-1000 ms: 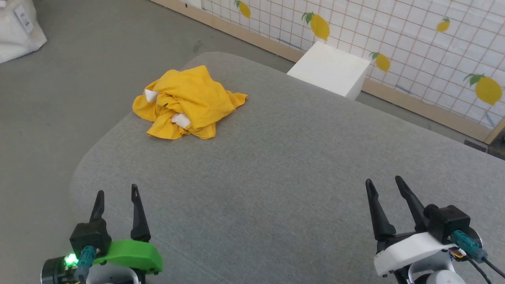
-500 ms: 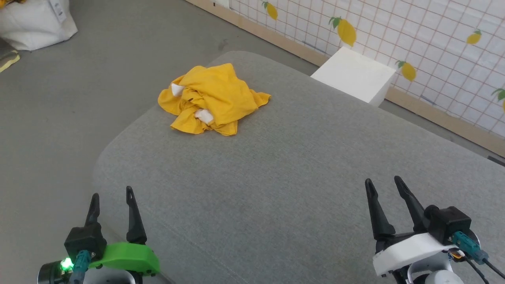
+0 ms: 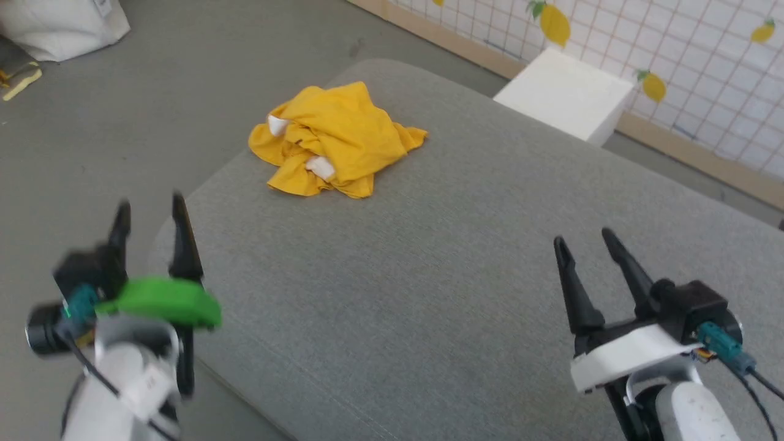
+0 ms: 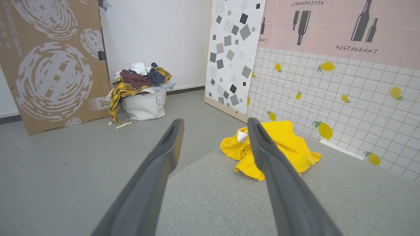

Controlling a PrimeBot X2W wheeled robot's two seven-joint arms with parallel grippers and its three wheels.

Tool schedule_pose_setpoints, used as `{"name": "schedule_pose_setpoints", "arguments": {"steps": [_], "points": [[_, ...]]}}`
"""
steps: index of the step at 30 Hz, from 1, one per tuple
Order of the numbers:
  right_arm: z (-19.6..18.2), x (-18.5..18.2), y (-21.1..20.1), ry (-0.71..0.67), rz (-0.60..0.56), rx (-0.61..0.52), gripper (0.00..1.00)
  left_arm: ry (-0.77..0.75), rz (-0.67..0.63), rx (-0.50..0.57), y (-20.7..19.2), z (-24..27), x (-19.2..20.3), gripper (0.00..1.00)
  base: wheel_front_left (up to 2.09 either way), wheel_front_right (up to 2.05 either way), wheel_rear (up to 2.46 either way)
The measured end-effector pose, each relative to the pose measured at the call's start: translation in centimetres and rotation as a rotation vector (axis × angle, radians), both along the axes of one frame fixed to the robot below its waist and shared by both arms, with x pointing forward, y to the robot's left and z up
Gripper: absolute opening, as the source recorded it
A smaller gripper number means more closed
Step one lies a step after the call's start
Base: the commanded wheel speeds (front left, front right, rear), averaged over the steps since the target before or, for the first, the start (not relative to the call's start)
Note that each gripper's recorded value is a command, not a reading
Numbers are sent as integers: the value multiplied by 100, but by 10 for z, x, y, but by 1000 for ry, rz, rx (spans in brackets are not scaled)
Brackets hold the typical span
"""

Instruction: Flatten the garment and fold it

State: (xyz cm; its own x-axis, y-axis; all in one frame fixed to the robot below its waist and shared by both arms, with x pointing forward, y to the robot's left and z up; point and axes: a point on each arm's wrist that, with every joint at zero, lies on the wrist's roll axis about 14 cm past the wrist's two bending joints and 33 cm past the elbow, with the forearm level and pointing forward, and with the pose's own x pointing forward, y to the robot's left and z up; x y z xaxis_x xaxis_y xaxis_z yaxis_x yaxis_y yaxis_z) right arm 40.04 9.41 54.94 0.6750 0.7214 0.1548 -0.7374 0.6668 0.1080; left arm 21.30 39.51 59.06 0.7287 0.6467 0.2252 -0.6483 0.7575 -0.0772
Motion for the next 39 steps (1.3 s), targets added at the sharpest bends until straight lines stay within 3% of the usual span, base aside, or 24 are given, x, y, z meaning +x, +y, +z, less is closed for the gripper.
{"name": "schedule_pose_setpoints", "arguments": {"steps": [6,9,14,20,25,30,33,34,35,37,39], "points": [[3,26,-11,-18,-51,4,100,-36,-46,-1,27,48,60,100,0,0,0],[4,42,-17,-29,-77,14,100,50,-86,4,39,58,96,100,0,0,0],[-15,72,-36,1,-143,32,100,192,-142,-75,52,52,163,100,0,0,0],[-63,95,-70,93,-228,28,100,459,-153,-358,57,-32,223,100,0,0,0],[-102,103,-109,165,-325,-6,100,630,-200,-598,32,-111,253,100,0,0,0],[-137,103,-146,234,-413,-59,100,856,-163,-774,7,-199,245,100,0,0,0],[-151,100,-163,265,-453,-84,100,943,-155,-819,-3,-226,238,100,0,0,0],[-153,98,-167,273,-464,-88,100,958,-162,-815,-3,-227,240,72,0,0,0],[-152,95,-175,274,-482,-89,100,925,-186,-736,0,-219,248,0,0,0,0],[-150,92,-178,278,-488,-91,100,881,-182,-623,9,-208,253,0,0,0,0],[-147,87,-182,279,-498,-83,100,788,-162,-447,26,-182,262,0,0,0,0]]}}
